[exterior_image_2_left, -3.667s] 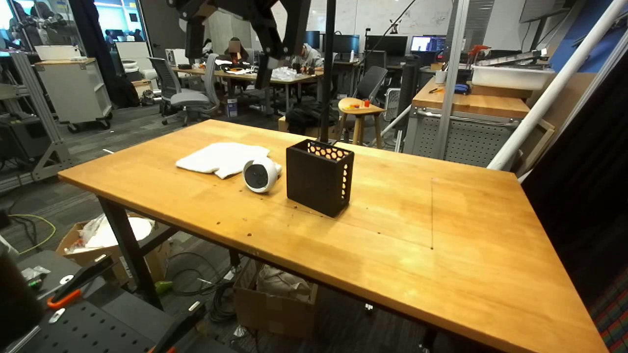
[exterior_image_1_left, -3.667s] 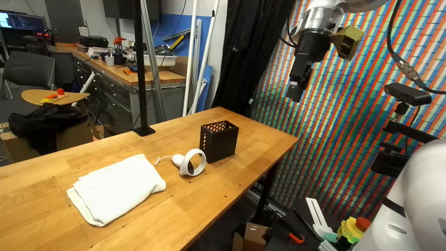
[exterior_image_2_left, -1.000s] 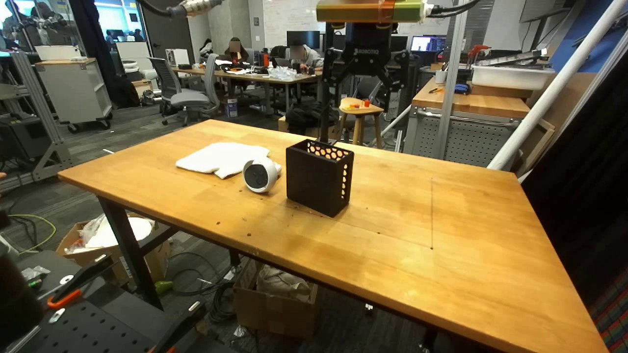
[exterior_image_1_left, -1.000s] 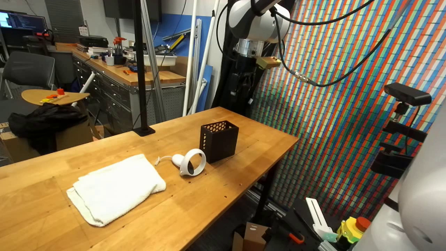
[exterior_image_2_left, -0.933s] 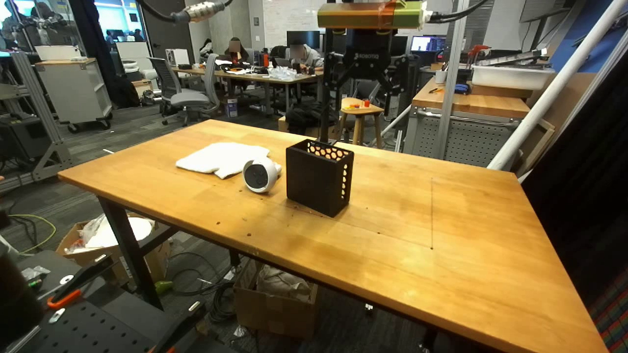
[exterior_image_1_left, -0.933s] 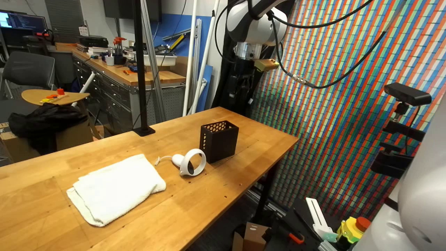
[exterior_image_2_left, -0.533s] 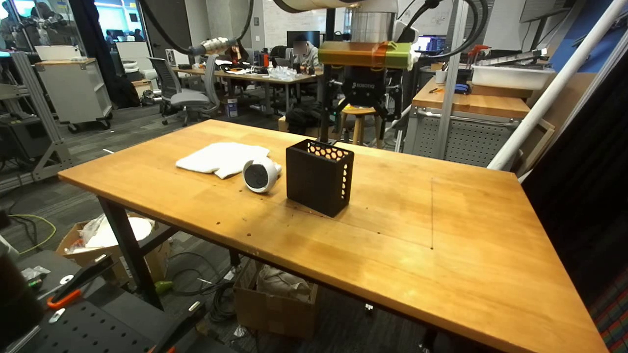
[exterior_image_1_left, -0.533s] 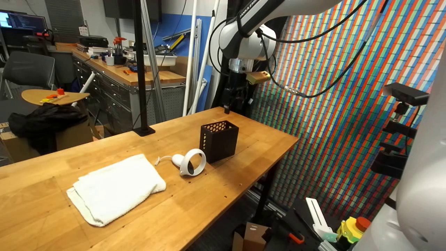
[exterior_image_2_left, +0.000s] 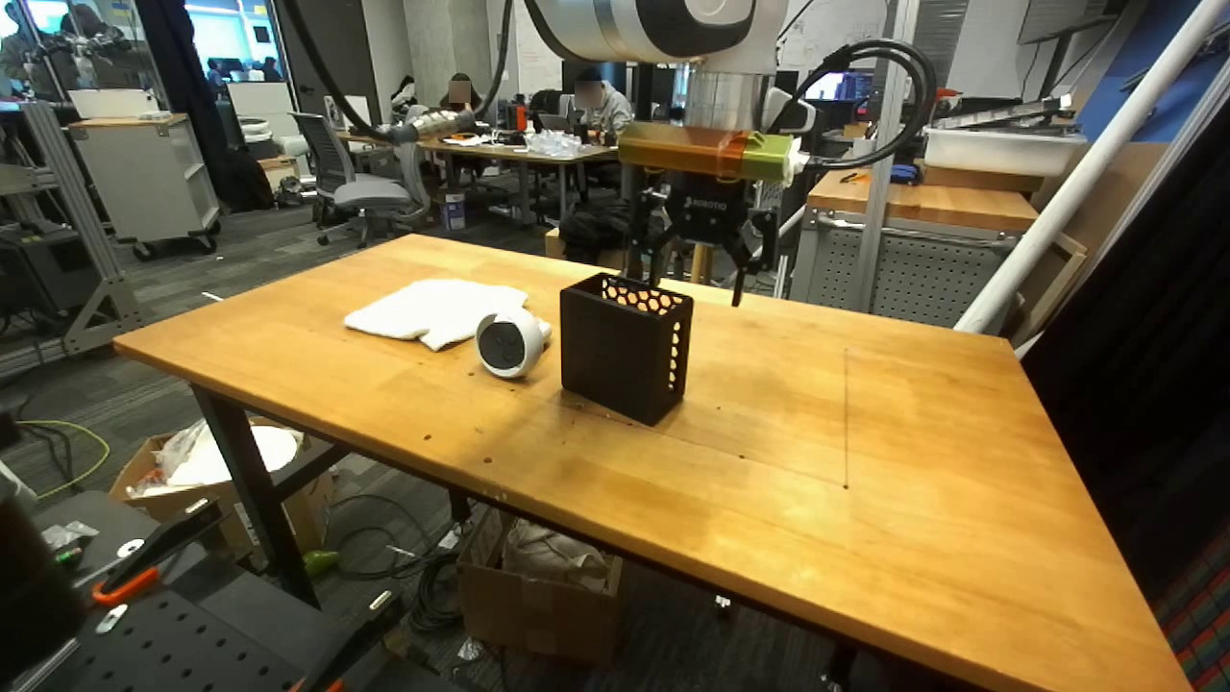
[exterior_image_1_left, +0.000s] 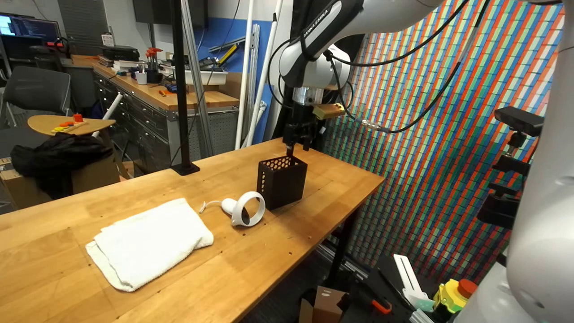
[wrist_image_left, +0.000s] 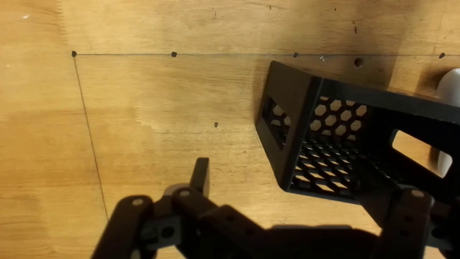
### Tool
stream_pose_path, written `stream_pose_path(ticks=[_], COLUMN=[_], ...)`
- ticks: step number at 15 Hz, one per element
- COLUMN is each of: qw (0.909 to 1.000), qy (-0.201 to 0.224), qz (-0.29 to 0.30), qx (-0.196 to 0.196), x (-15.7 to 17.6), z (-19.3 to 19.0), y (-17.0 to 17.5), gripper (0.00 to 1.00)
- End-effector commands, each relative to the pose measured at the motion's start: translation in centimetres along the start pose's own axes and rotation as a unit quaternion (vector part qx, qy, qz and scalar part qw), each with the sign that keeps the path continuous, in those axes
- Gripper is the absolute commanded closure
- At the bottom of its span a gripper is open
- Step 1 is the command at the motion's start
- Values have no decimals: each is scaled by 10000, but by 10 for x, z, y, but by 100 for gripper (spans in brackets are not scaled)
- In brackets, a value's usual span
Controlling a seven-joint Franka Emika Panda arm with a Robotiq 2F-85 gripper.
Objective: Put the towel inside the black box
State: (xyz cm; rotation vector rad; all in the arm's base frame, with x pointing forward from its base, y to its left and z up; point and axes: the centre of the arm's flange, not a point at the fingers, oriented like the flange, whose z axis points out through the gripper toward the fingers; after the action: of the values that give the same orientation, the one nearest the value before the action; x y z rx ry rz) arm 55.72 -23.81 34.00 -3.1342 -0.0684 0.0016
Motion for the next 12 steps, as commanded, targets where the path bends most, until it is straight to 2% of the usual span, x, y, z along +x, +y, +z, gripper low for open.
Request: stream_pose_path(ticks=[1,3,4,6,7,12], qw=[9998,9997,9997,9996,9996,9996], qy=[148,139,134,114,103,33], qz=[88,78,85,87,87,67], qx=[110,166,195,237,248,281], x=[0,-1,-2,-4,-4,-9], z=[3,6,8,13,15,21], y=[-4,-6,-7,-8,-9,-8], gripper=[0,0,3,28,28,66])
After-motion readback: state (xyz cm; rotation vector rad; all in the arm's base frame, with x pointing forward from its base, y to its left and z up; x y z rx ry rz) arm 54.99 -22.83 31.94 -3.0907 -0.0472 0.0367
